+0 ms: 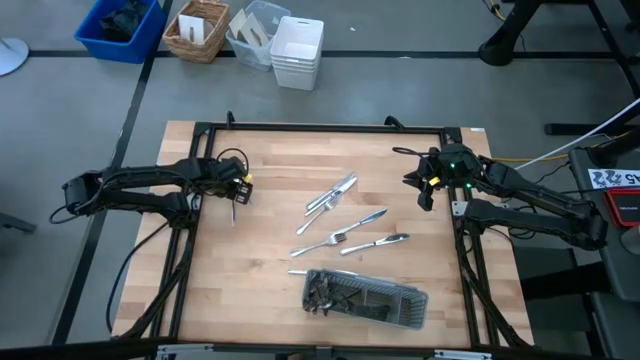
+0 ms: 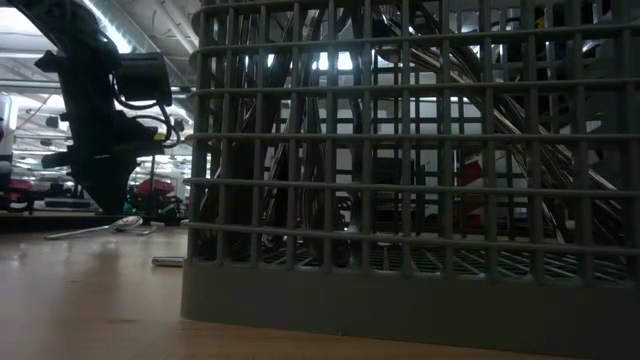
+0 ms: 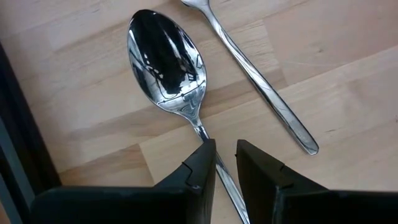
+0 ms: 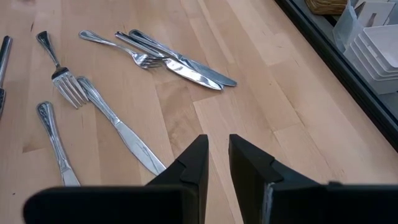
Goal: Sort silverware
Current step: Put the spoon into the gray silverware rack
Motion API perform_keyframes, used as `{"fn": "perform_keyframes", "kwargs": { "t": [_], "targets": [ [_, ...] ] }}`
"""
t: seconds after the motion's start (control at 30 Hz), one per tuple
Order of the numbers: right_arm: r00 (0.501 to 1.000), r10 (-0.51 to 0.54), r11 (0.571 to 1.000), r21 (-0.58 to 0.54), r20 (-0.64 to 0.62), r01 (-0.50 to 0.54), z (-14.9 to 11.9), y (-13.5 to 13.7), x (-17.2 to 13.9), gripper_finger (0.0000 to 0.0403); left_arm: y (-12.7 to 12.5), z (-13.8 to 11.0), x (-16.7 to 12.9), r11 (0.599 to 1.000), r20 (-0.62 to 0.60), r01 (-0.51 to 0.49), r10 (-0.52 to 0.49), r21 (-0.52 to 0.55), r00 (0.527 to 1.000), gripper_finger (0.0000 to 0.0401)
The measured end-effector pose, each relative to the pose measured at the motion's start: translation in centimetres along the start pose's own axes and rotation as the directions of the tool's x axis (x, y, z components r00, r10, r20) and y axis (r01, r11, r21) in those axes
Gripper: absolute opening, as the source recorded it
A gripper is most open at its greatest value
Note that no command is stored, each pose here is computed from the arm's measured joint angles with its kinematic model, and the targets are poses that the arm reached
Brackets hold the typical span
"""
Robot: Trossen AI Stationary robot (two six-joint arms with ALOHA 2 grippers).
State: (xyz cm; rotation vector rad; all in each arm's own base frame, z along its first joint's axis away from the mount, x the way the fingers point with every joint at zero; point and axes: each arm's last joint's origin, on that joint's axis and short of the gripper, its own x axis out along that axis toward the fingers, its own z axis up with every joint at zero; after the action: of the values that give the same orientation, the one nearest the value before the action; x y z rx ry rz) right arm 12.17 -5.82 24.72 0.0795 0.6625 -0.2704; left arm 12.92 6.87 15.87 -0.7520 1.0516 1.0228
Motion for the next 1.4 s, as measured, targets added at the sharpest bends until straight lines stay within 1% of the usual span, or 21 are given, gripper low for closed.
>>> {"fn": "perform_keyframes", "kwargs": {
  "t": [0.1, 0.23, 0.43, 0.53, 0.6, 0.83, 0.93, 1.1, 1.4],
  "targets": [
    [1.000, 0.000, 1.000, 0.000, 0.000, 0.000, 0.00, 0.00, 0.00, 0.0065, 0.01, -0.01, 0.00, 1.000, -0.001, -0.001, 0.001, -0.009, 1.000, 0.0057],
    [1.000, 0.000, 1.000, 0.000, 0.000, 0.000, 0.00, 0.00, 0.00, 0.0065, 0.07, -0.08, 0.00, 0.998, -0.008, -0.008, 0.007, -0.056, 1.000, 0.0057],
    [1.000, 0.001, 1.000, 0.001, -0.007, -0.001, -0.07, 0.01, 0.00, 0.0065, 0.52, -0.62, 0.26, 0.993, -0.074, -0.088, 0.082, -0.082, 0.994, 0.0057],
    [1.000, 0.001, 1.000, 0.001, -0.008, -0.001, -0.09, 0.01, -0.01, 0.0065, 0.21, -0.38, 0.63, 0.992, -0.065, -0.082, 0.076, -0.092, 0.995, 0.0057],
    [1.000, 0.001, 1.000, 0.001, -0.009, -0.001, -0.09, 0.01, 0.00, 0.0065, 0.04, -0.27, 0.83, 0.993, -0.063, -0.079, 0.073, -0.092, 0.995, 0.0057],
    [1.000, 0.001, 1.000, 0.001, -0.009, -0.001, -0.09, 0.01, 0.00, 0.0065, -0.09, -0.14, 0.92, 0.997, -0.053, -0.066, 0.064, -0.028, 0.997, 0.0057],
    [1.000, 0.001, 1.000, 0.001, -0.009, -0.001, -0.09, 0.01, 0.00, 0.0065, -0.09, -0.12, 0.92, 0.997, -0.049, -0.068, 0.067, -0.025, 0.997, 0.0057],
    [1.000, 0.001, 1.000, 0.001, -0.009, -0.001, -0.09, 0.01, 0.00, 0.0065, -0.06, 0.10, 0.92, 0.986, 0.003, -0.101, 0.102, -0.136, 0.995, 0.0056],
    [1.000, 0.001, 1.000, 0.001, -0.009, -0.001, -0.09, 0.01, 0.00, 0.0065, -0.08, 0.12, 0.93, 0.972, 0.005, -0.097, 0.100, -0.213, 0.995, 0.0056]
  ]
}}
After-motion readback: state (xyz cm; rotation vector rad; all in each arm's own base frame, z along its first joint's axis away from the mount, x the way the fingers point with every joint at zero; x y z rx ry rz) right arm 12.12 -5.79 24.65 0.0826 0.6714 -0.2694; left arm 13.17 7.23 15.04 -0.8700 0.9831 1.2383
